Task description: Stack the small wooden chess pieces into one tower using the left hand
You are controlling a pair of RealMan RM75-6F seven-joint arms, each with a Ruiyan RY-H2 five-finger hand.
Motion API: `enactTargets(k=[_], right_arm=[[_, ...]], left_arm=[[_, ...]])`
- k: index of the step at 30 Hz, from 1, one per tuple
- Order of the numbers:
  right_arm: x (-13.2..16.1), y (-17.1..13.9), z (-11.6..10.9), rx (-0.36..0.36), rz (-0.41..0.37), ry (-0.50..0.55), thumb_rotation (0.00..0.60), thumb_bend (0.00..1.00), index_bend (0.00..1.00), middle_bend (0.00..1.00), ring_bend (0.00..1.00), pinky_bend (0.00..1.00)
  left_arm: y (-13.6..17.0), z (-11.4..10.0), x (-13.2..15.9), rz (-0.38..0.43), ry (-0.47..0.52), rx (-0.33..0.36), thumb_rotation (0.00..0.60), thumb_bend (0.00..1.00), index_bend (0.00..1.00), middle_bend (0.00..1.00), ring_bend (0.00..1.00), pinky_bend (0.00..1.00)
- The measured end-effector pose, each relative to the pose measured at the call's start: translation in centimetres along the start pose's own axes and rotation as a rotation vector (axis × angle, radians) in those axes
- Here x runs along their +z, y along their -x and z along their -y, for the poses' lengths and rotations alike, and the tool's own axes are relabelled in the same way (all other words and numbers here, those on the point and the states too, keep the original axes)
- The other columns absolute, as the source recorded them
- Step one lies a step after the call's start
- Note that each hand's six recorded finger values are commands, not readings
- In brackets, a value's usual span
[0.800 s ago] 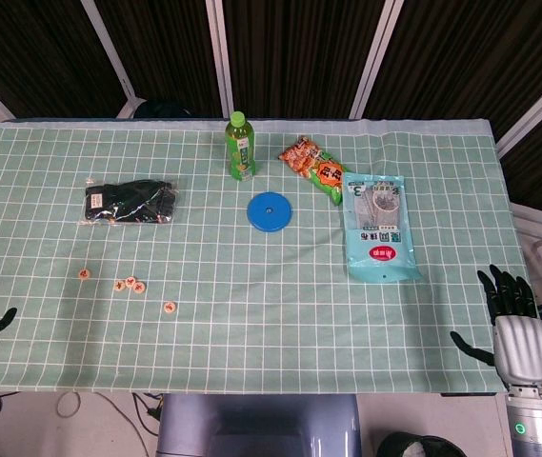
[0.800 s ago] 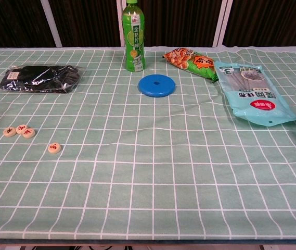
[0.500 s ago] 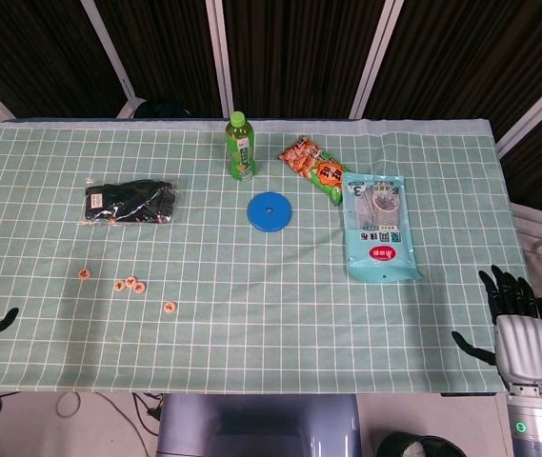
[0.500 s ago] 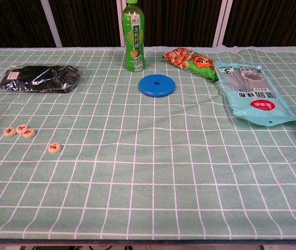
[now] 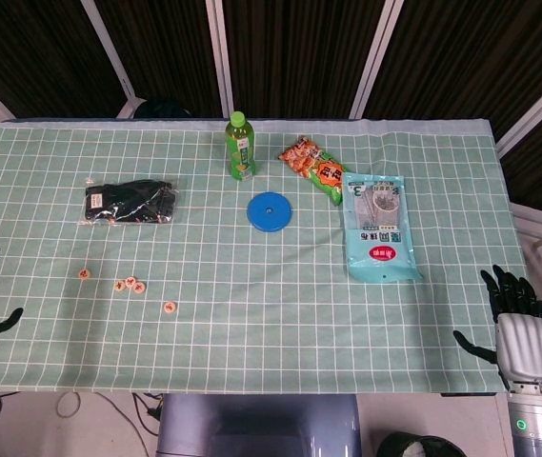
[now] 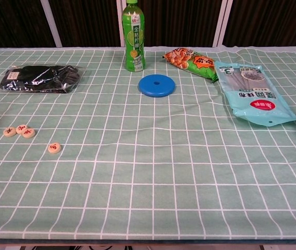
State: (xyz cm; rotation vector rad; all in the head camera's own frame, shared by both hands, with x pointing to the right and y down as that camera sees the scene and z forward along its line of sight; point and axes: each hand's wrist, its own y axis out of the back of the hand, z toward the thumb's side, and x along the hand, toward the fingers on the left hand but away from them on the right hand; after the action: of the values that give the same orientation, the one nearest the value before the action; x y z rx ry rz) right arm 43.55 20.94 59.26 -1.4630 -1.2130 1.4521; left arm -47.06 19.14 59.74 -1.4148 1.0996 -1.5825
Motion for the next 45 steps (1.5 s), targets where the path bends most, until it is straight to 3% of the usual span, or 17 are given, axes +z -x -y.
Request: enactTargets(k=[6, 12, 19, 23, 31, 45], right_arm=[[-0.2, 0.2, 0.2, 0.006, 0.011, 0.002, 0.600, 0.25, 0.06, 0.00, 0.02, 0.00], [-0.3, 0.2, 0.3, 0.006, 0.025, 0.000, 0.600, 0.25, 0.06, 0.00, 0.02, 0.00], [-0.5, 0.3, 0.4, 0.008, 0.033, -0.004, 0.600, 0.25, 0.06, 0.00, 0.02, 0.00], [-0.5, 0.4, 0.5, 0.011, 0.038, -0.003, 0.600, 0.25, 0.06, 0.00, 0.02, 0.00], [-0.7, 0.4, 0.5, 0.006, 0.050, -0.002, 0.600, 0.25, 0.06, 0.00, 0.02, 0.00], [-1.2, 0.6, 0.3, -0.001, 0.075, 0.008, 0.600, 0.25, 0.06, 0.00, 0.02, 0.00]], left_arm=[[-1.6, 0.2, 1.9, 0.081, -0.034, -0.032, 0.600, 0.15, 0.15, 0.05, 0.00, 0.08], [-4.2, 1.0, 5.2, 0.196, -0.056, -0.119, 0.600, 0.15, 0.20, 0.05, 0.00, 0.08], [-8.0, 2.6, 9.8, 0.309, -0.164, -0.235, 0.600, 0.15, 0.25, 0.06, 0.00, 0.08], [-9.0, 3.7, 11.5, 0.335, -0.227, -0.263, 0.600, 0.15, 0.26, 0.06, 0.00, 0.08], [-9.4, 6.8, 14.7, 0.377, -0.259, -0.315, 0.600, 0.15, 0.31, 0.06, 0.00, 0.08], [-8.3, 9.4, 17.4, 0.444, -0.290, -0.330, 0.600, 0.20, 0.39, 0.09, 0.00, 0.08]])
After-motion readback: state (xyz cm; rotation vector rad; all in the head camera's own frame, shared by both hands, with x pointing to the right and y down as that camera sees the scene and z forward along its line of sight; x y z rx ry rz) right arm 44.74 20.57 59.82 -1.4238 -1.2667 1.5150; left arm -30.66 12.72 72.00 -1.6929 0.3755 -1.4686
